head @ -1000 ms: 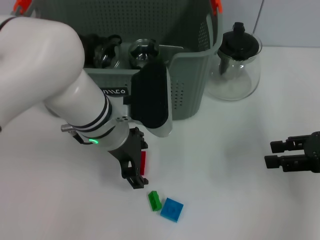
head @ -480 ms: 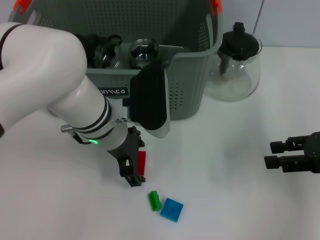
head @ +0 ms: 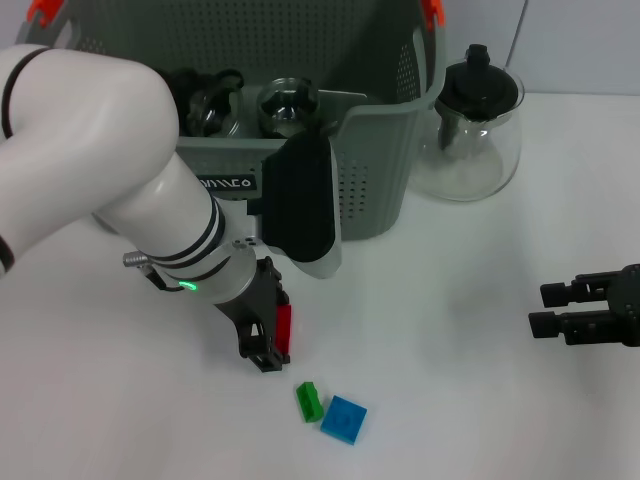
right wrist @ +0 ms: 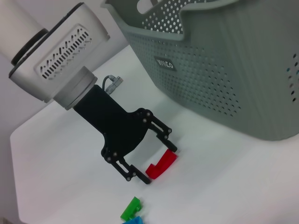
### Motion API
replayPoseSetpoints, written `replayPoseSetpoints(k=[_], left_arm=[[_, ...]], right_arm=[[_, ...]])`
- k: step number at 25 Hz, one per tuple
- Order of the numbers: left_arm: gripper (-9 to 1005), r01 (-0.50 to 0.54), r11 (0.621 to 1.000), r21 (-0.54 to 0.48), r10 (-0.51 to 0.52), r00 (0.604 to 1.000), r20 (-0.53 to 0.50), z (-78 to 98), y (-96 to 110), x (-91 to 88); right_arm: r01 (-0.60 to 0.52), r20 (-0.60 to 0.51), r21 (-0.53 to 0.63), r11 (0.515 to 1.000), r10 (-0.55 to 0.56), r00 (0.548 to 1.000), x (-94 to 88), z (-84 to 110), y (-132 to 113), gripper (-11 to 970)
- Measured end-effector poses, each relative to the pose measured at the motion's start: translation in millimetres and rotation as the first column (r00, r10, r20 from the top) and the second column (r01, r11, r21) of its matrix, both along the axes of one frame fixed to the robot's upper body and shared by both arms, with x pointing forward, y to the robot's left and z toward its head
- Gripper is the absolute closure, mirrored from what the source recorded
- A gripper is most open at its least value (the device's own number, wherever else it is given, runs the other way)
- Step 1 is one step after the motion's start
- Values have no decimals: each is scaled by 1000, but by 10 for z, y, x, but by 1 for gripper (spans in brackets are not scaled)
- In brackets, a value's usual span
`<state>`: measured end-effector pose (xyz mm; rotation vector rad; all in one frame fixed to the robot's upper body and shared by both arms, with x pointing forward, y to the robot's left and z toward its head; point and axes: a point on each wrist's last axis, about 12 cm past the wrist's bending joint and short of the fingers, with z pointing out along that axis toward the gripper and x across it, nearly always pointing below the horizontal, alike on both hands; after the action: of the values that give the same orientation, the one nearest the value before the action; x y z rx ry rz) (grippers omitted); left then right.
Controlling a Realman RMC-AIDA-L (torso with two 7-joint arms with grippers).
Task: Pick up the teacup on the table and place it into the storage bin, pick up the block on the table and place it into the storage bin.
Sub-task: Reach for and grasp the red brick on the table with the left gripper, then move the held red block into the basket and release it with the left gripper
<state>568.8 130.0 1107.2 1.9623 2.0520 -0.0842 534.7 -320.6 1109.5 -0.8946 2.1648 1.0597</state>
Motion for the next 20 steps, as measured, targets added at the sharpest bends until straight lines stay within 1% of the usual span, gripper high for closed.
replayPoseSetpoints(k=[2,6,7,10,11,12,13,15,16,17,18,20], left_arm=[[211,-3,1000,1,3,1000,-2,1,-7,5],[325,-19,1000,-1,19,1000,-4,13,-14,10],[353,-32,999,-13,32,999,-8,57,-12,10],[346,-43,999,-29,43,999,-20,108,6,2],[344,-54,997,-48,52,998,-34,160,25,-9],[341,-86,990,-114,78,994,-72,302,90,-36],[339,-119,972,-202,94,987,-127,456,160,-70],[334,-150,934,-325,88,976,-198,661,254,-122],[332,-171,875,-453,50,962,-267,858,352,-188],[329,-189,805,-563,17,955,-295,1034,440,-213],[327,-198,744,-638,-8,952,-305,1159,512,-229],[322,-194,586,-787,-70,955,-287,1444,675,-252]], right_arm=[[0,0,0,1000,0,1000,-1,-1,-1,300],[2,0,-1,1000,-2,1000,-2,0,-9,300],[2,0,-2,1000,-2,1000,-2,0,-11,300],[1,2,-3,1000,-1,1000,-5,0,-17,300],[2,2,-3,1000,-2,1000,-6,-1,-18,300],[2,1,-3,1000,-2,1000,-7,-1,-20,301],[2,2,-3,1000,-2,1000,-7,-1,-20,301],[4,4,-3,1000,-3,1000,-8,-1,-25,301],[3,4,-2,1000,-3,1000,-11,-1,-26,301],[4,4,-2,1000,-4,1000,-13,-3,-28,301],[3,4,-1,1000,-3,1000,-15,-5,-26,301],[3,4,-1,1000,-3,1000,-19,-10,-23,301]])
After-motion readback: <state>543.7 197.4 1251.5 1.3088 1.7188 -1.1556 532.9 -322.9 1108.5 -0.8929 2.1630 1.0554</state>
